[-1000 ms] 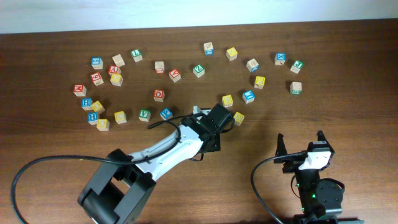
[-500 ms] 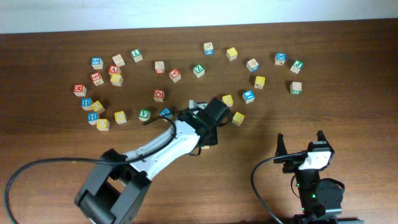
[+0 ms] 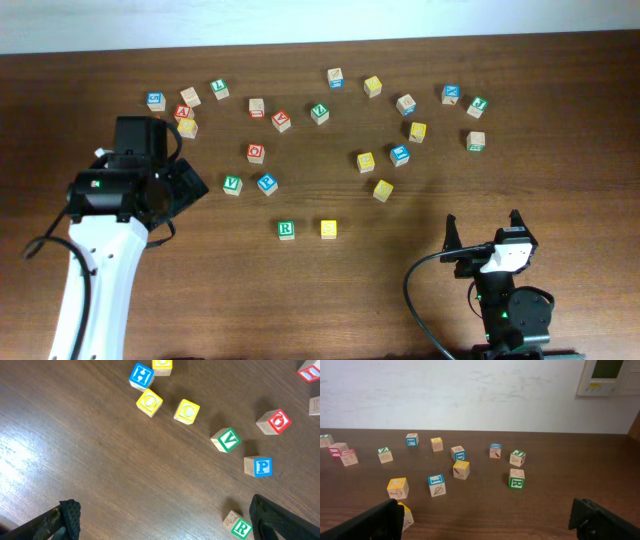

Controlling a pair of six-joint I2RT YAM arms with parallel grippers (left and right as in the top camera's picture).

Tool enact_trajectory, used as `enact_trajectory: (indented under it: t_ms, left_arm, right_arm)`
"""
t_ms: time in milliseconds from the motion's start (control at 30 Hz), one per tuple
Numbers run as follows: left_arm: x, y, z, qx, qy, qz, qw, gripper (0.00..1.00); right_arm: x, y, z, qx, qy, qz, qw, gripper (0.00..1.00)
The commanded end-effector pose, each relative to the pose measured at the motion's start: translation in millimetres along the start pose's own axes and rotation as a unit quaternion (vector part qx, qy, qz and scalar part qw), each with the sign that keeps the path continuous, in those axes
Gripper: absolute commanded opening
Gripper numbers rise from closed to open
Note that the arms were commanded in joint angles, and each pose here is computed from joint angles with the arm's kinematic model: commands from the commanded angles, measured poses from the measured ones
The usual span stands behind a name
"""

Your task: Spell out RSS

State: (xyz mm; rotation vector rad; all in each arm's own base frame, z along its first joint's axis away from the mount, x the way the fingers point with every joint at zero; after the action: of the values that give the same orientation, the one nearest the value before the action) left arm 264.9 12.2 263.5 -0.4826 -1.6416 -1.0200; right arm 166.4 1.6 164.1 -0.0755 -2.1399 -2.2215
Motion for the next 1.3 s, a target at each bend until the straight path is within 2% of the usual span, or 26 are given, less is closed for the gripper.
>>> enact_trajectory:
  t_ms: [0,400,433,467,500,533,600,667,733,800,867,933,967,1000,1033,1067,1100,1133,1200,1233,1267]
  left_arm:
    - [-1.9,-2.4,0.0,-0.006,-0.001,0.015,1.000,0.99]
    - [-1.9,-2.4,0.0,-0.006,-0.001,0.015,1.000,0.99]
    - [-1.9,-2.4,0.0,-0.006,-0.001,0.015,1.000,0.99]
    - [-1.9,-2.4,0.0,-0.006,-0.001,0.015,1.000,0.99]
    - [-1.9,-2.4,0.0,-0.006,-0.001,0.015,1.000,0.99]
    - [-1.9,-2.4,0.0,-0.006,-0.001,0.015,1.000,0.99]
    - [-1.9,-2.4,0.0,-0.006,-0.001,0.015,1.000,0.99]
    - [-1.9,-2.4,0.0,-0.006,-0.001,0.015,1.000,0.99]
    - [-1.9,-2.4,0.0,-0.006,-0.001,0.015,1.000,0.99]
    - [-1.9,-2.4,0.0,-0.006,-0.001,0.015,1.000,0.99]
    - [-1.9,-2.4,0.0,-0.006,-0.001,0.015,1.000,0.99]
    - [-1.9,-2.4,0.0,-0.006,-0.001,0.015,1.000,0.99]
    - [-1.9,-2.4,0.0,-0.006,-0.001,0.015,1.000,0.99]
    - [-1.9,-2.4,0.0,-0.006,-0.001,0.015,1.000,0.99]
    - [-1.9,-2.4,0.0,-0.006,-0.001,0.015,1.000,0.99]
    - [-1.9,-2.4,0.0,-0.006,-0.001,0.015,1.000,0.99]
    - [-1.9,-2.4,0.0,-0.006,-0.001,0.015,1.000,0.99]
    - [-1.9,-2.4,0.0,-0.006,-0.001,0.015,1.000,0.99]
    - [-1.9,-2.4,0.0,-0.006,-0.001,0.015,1.000,0.99]
    - [-1.9,-2.4,0.0,-0.006,-0.001,0.015,1.000,0.99]
    - [-1.9,-2.4,0.0,-0.006,-0.001,0.015,1.000,0.99]
  right_arm:
    - [0.0,-2.4,-1.6,-0.003,-0.006,0.003,1.000,0.98]
    - [0.0,-1.8,-1.7,-0.002,-0.006,0.001,1.000,0.98]
    - [0.1,0.5,4.5,-0.003,0.028,-0.005,1.000,0.98]
    - [3.3,1.2,24.1,-0.061,0.135,0.003,0.989,0.98]
    - [12.8,2.6,46.3,-0.133,0.262,0.030,0.955,0.98]
    - [17.6,4.8,53.5,-0.154,0.306,0.038,0.939,0.98]
    - [26.2,31.6,60.2,-0.179,0.361,-0.018,0.915,0.98]
    - [40.2,69.5,60.6,-0.172,0.385,-0.121,0.899,0.98]
    - [46.4,102.5,54.9,-0.175,0.348,-0.157,0.908,0.98]
    - [52.4,136.6,54.8,-0.148,0.327,-0.144,0.922,0.98]
    - [50.4,177.6,56.4,-0.064,0.295,-0.070,0.951,0.98]
    - [37.7,215.4,50.8,-0.031,0.240,0.044,0.969,0.98]
    - [29.4,228.5,47.2,-0.032,0.212,0.095,0.972,0.98]
    - [17.8,243.1,39.6,-0.044,0.159,0.189,0.968,0.98]
    - [11.2,248.9,35.7,-0.047,0.132,0.233,0.963,0.98]
    - [4.2,253.1,32.9,-0.049,0.112,0.282,0.952,0.98]
    - [-6.5,254.3,39.1,-0.072,0.136,0.365,0.918,0.98]
    - [-11.9,256.4,52.6,-0.106,0.204,0.387,0.893,0.98]
    - [-33.4,256.3,77.8,-0.193,0.343,0.408,0.824,0.98]
    - [-47.3,249.2,79.3,-0.206,0.320,0.428,0.820,0.98]
    - [-73.5,220.2,68.5,-0.246,0.109,0.495,0.826,0.99]
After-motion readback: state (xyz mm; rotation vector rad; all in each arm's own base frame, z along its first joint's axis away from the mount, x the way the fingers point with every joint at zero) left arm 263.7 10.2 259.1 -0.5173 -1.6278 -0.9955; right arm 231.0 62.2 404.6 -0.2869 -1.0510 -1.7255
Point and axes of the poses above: each gripper's point midway between its finger pads, its own x axis back along the fingers, its own z axis along the line the jaws close on, y = z × x, the point moved 8 cm from there along x, back along the fingers, and after that the axes turned 2 degrees about -x, right-handed, at the moved point
